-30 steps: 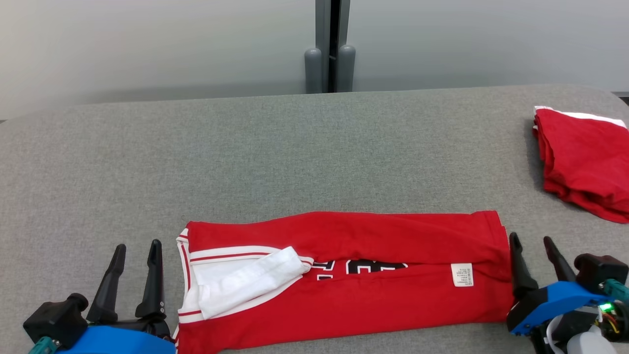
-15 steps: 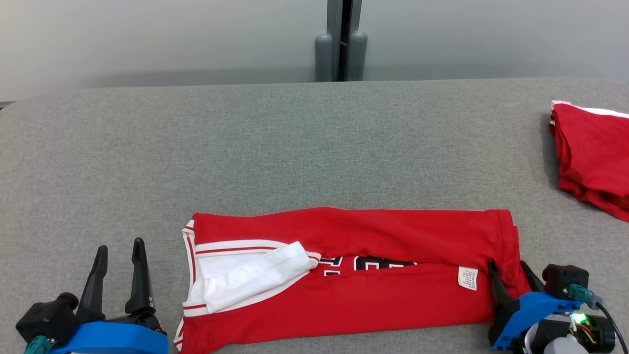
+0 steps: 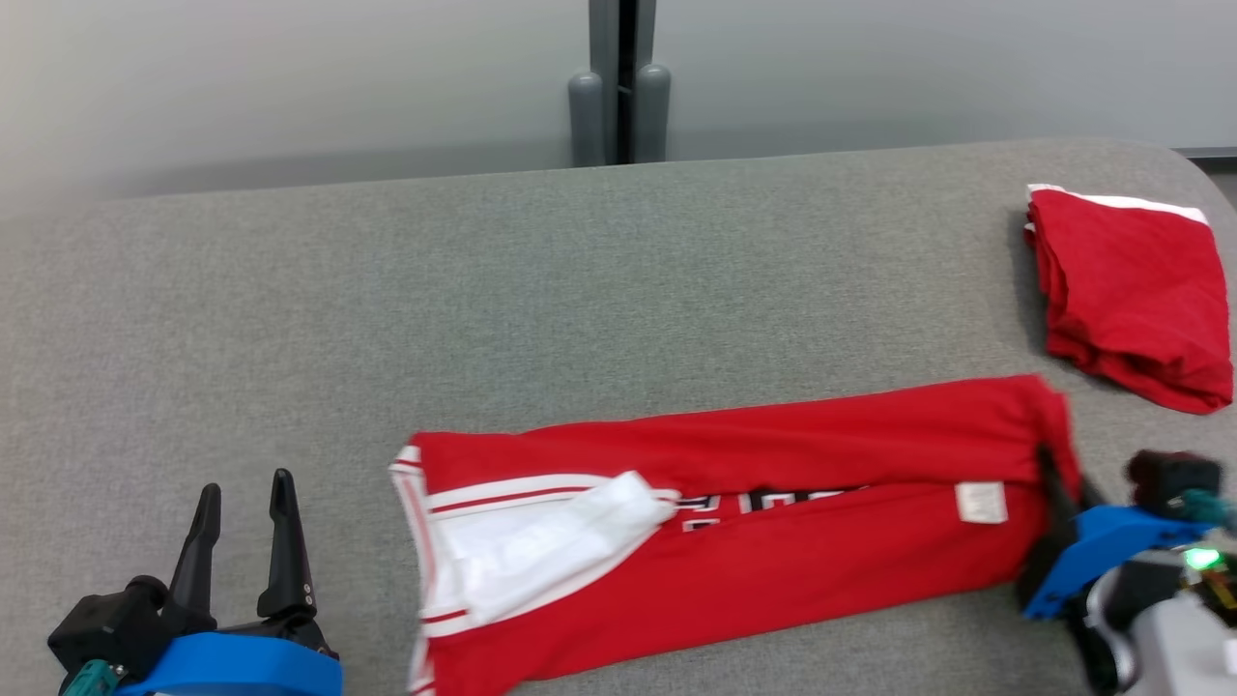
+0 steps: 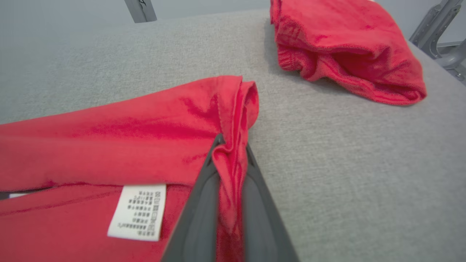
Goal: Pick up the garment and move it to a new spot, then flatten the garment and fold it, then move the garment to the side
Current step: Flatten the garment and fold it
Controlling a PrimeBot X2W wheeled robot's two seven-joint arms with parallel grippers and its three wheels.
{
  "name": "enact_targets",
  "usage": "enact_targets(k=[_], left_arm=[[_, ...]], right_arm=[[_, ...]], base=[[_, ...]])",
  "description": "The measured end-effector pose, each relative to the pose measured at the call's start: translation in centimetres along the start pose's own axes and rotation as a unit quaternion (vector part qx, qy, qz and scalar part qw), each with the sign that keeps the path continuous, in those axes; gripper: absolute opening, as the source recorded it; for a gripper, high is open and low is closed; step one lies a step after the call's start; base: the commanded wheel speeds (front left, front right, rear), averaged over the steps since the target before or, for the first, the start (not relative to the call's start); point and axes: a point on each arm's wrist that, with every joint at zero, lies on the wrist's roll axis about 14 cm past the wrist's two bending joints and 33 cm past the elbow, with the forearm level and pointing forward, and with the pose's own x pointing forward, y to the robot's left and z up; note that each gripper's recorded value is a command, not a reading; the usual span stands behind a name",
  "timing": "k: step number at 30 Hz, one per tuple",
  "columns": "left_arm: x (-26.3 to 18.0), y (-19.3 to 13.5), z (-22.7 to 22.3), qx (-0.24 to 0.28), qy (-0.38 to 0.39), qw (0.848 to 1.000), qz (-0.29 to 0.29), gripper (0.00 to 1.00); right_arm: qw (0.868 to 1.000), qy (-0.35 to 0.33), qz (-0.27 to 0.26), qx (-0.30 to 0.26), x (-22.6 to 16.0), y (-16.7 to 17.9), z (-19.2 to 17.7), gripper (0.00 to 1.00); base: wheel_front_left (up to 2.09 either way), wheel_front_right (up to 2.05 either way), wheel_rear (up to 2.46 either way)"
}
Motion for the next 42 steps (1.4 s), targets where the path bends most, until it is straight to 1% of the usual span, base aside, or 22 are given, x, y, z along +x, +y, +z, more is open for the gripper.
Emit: enact_targets(k=[4, 7, 8, 10, 14, 17, 20, 23, 26, 27, 29, 32, 35, 37, 42], left_arm=[[0.2, -0.7, -0.2, -0.002, 0.002, 1.000, -0.010, 1.00], [0.3, -1.0, -0.3, -0.003, 0.003, 1.000, -0.015, 1.00], [0.3, -1.2, -0.3, -0.003, 0.003, 1.000, -0.017, 1.00], [0.3, -1.4, -0.4, -0.003, 0.004, 1.000, -0.020, 1.00], [0.2, -1.5, -0.5, -0.002, 0.006, 1.000, -0.024, 1.00], [0.0, -1.7, -0.6, -0.001, 0.007, 1.000, -0.028, 1.00], [-0.2, -1.6, -0.4, 0.001, 0.006, 1.000, -0.027, 1.00], [-0.6, -1.3, -0.2, 0.005, 0.003, 1.000, -0.024, 1.00], [-0.9, -1.0, 0.2, 0.006, -0.003, 1.000, -0.019, 1.00], [-1.2, -0.7, 0.4, 0.006, -0.006, 1.000, -0.016, 1.00], [-1.5, -0.4, 0.5, 0.006, -0.007, 1.000, -0.010, 1.00], [-2.0, -0.1, 0.5, 0.004, -0.009, 1.000, -0.004, 1.00], [-2.4, 0.3, 0.5, 0.002, -0.010, 1.000, 0.003, 1.00], [-2.6, 0.5, 0.5, 0.001, -0.010, 1.000, 0.008, 1.00], [-3.1, 0.8, 0.4, -0.001, -0.010, 1.000, 0.014, 1.00]], right_arm=[[0.998, -0.033, -0.046, 0.000, -0.9, -4.2, 3.2, 0.00], [0.996, -0.041, -0.076, 0.000, -2.2, -6.7, 4.1, 0.00], [0.996, -0.044, -0.081, 0.004, -2.5, -7.0, 4.3, 0.00], [0.996, -0.050, -0.073, 0.020, -2.8, -6.2, 4.8, 0.00], [0.998, -0.034, -0.012, 0.052, -2.8, -1.5, 4.3, 0.00], [0.998, -0.032, 0.037, 0.050, -2.9, 2.0, 4.5, 0.00], [0.993, -0.037, 0.096, 0.054, -3.0, 6.2, 5.0, 0.00], [0.985, -0.032, 0.159, 0.056, -3.5, 10.6, 4.9, 0.00], [0.973, -0.029, 0.216, 0.070, -4.0, 14.5, 5.0, 0.00], [0.965, -0.030, 0.249, 0.071, -4.2, 16.8, 5.2, 0.00], [0.956, -0.024, 0.283, 0.075, -4.6, 19.1, 5.1, 0.00], [0.943, -0.011, 0.327, 0.062, -5.3, 22.2, 4.5, 0.00], [0.930, 0.006, 0.362, 0.055, -5.9, 24.7, 3.8, 0.00], [0.924, 0.019, 0.378, 0.049, -6.1, 25.9, 3.1, 0.00], [0.919, 0.049, 0.390, 0.024, -5.8, 27.2, 1.4, 0.00]], base=[[0.00, 0.00, 0.00], [0.00, 0.00, 0.00], [0.00, 0.00, 0.00], [0.00, 0.00, 0.00], [0.00, 0.00, 0.00], [0.00, 0.00, 0.00], [0.00, 0.00, 0.00], [0.00, 0.00, 0.00], [0.00, 0.00, 0.00], [0.00, 0.00, 0.00], [0.00, 0.00, 0.00], [0.00, 0.00, 0.00], [0.00, 0.00, 0.00], [0.00, 0.00, 0.00], [0.00, 0.00, 0.00]])
